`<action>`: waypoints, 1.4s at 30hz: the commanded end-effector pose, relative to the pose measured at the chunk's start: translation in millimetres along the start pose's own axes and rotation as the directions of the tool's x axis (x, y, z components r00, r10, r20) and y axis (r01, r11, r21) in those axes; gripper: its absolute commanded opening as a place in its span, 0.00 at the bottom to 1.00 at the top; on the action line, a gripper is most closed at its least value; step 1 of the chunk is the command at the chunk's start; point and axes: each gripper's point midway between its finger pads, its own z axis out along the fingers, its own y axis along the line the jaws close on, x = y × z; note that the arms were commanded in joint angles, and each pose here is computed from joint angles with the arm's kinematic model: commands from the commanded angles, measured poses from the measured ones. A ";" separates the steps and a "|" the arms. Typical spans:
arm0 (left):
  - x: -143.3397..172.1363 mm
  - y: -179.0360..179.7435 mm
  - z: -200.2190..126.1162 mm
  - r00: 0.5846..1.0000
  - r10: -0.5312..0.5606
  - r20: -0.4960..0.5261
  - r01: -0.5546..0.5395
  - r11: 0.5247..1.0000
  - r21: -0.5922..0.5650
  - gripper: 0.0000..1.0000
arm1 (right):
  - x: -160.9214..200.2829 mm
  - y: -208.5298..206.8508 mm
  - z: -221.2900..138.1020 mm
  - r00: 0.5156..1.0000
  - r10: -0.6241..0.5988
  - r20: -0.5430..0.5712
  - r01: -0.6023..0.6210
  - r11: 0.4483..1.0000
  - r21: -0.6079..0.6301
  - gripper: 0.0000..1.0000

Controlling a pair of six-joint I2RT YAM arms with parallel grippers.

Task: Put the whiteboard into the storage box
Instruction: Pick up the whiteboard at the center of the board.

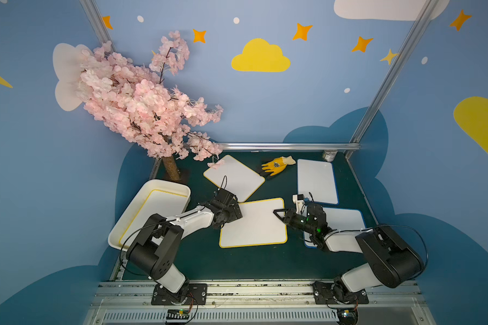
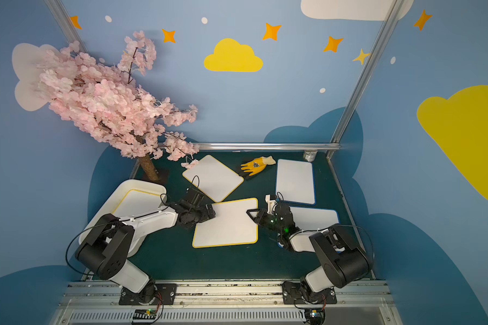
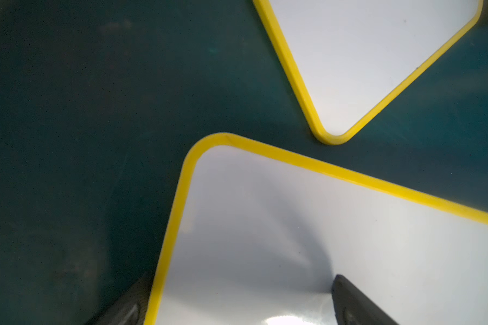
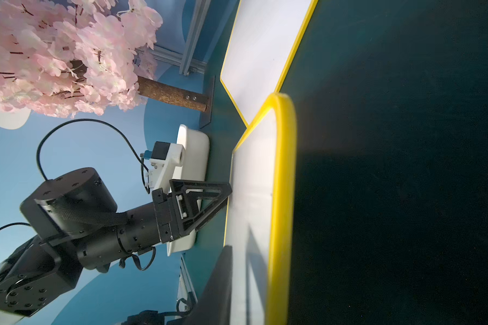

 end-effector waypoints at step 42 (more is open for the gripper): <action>-96.1 110.4 -163.9 0.992 0.040 0.121 0.018 0.895 -0.447 0.99 | -47.5 163.1 -86.3 0.888 -0.422 0.185 0.437 0.898 -0.049 0.00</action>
